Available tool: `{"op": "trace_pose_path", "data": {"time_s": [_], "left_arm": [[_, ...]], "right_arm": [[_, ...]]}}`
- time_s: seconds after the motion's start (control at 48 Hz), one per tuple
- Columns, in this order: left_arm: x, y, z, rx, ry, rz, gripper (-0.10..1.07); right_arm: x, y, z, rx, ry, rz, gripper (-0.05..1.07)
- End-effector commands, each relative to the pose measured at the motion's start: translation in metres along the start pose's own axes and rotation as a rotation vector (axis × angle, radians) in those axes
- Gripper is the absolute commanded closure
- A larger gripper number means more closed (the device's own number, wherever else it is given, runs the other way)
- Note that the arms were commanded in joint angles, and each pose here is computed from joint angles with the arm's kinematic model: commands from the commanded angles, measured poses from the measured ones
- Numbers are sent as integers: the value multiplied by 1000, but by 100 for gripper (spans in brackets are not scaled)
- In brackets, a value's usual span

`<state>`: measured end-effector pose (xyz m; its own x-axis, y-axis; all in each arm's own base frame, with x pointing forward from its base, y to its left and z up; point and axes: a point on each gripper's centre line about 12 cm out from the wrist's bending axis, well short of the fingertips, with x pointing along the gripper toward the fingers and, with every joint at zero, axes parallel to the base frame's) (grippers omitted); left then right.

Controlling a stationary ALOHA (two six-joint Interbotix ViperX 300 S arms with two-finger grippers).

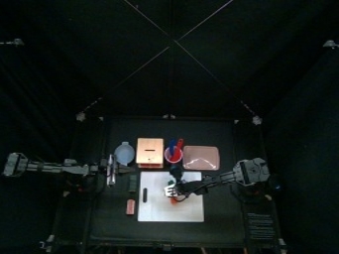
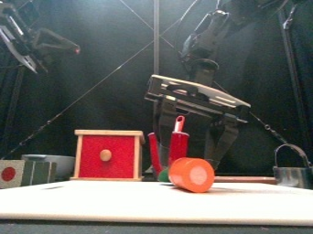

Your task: Put carrot onto cutting board

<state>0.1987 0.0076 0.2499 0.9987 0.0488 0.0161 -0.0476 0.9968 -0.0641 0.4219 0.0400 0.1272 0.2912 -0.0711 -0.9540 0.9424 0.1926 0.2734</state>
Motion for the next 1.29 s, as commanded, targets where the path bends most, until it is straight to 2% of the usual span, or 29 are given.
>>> {"op": "trace_pose_path", "data": {"time_s": [0.0, 0.542, 0.667, 0.812, 0.875, 1.0, 1.083, 1.188, 1.271], "left_arm": [[3, 0, 9, -3, -28, 3, 97], [2, 1, 8, -1, -25, 8, 97], [2, 2, 8, 0, -25, 11, 97], [2, 3, 6, -1, -19, 16, 97], [2, 3, 7, -1, -21, 16, 97], [2, 1, 7, 6, -22, 7, 97], [3, 0, 7, 20, -23, -3, 97], [3, -4, 7, 31, -21, -22, 97], [2, -7, 4, 40, -14, -39, 97]], "right_arm": [[-20, 12, 4, 4, -7, 59, 8], [-27, 13, 6, 3, -14, 70, 8], [-46, 18, 13, -27, -52, 122, 8], [-80, 22, 25, -87, -138, 201, 8], [-96, 20, 29, -146, -197, 229, 8], [-108, 8, 35, -325, -319, 256, 8], [-113, 1, 28, -482, -359, 319, 8], [-118, -9, 18, -665, -389, 442, 9], [-120, -18, 13, -781, -412, 508, 9]]}}
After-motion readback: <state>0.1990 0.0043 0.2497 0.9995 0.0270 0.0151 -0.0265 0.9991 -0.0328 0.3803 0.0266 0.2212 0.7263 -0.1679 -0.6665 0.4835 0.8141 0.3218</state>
